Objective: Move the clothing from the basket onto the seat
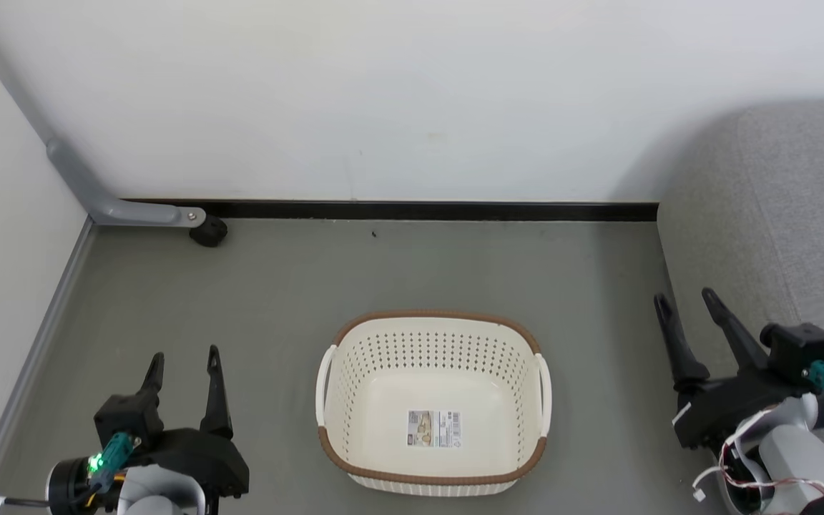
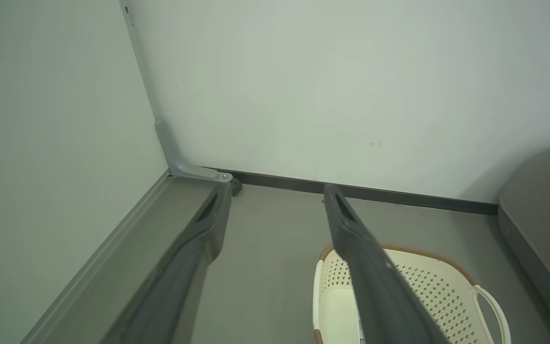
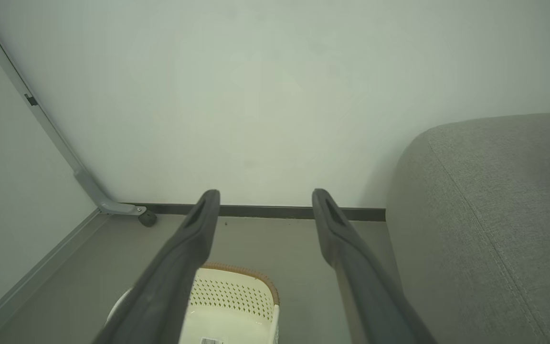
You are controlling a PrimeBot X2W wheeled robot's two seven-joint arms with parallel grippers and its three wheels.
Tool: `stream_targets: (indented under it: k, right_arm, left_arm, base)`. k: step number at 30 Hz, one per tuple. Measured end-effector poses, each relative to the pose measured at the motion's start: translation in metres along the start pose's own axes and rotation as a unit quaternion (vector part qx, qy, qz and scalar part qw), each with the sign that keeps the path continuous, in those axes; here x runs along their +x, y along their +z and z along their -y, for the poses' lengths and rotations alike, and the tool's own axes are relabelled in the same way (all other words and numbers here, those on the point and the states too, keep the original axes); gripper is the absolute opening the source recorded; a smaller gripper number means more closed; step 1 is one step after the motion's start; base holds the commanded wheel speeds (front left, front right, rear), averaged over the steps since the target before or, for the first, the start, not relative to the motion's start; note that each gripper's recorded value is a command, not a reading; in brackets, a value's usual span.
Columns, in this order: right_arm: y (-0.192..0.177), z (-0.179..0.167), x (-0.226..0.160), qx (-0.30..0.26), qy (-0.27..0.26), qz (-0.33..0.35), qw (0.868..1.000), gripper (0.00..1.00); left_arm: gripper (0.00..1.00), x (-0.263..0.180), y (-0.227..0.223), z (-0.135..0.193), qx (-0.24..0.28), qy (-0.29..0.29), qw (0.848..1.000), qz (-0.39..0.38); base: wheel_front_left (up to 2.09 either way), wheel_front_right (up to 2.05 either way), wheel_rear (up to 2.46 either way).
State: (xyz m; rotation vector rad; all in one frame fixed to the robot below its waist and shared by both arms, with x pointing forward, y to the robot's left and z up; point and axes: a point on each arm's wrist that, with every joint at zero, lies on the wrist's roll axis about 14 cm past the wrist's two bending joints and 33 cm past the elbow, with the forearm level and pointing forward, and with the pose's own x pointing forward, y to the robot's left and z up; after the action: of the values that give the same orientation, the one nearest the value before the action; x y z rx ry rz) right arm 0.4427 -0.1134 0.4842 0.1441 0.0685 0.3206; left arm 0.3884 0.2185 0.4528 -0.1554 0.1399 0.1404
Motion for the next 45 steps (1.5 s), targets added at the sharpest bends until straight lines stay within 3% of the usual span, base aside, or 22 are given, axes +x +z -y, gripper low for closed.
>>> stream_targets:
  k: [12,28,29,35,45]
  right_arm:
    - [-0.017,0.008,-0.043,-0.011,-0.033,-0.016,0.999,1.00]
    - [-0.005,0.006,-0.043,-0.020,-0.037,0.004,0.999,1.00]
    - [-0.007,0.006,-0.044,-0.020,-0.037,0.001,0.999,0.00]
    - [-0.051,0.000,-0.064,0.002,-0.046,-0.059,0.997,0.00]
    - [-0.050,0.012,-0.067,0.058,-0.077,-0.059,0.994,0.00]
  left_arm:
    - [1.00,-0.028,0.000,0.003,0.008,-0.005,1.000,0.017]
    - [1.00,-0.041,0.002,0.008,0.019,-0.010,0.999,0.030]
    - [0.00,-0.041,0.000,0.008,0.018,-0.010,0.999,0.026]
    - [0.00,-0.055,-0.034,0.006,0.013,-0.002,1.000,-0.023]
    - [0.00,-0.053,-0.040,0.001,-0.038,0.010,0.998,-0.045]
  base:
    - [0.00,0.00,0.00]
    - [0.00,0.00,0.00]
    - [0.00,0.00,0.00]
    - [0.00,0.00,0.00]
    - [0.00,0.00,0.00]
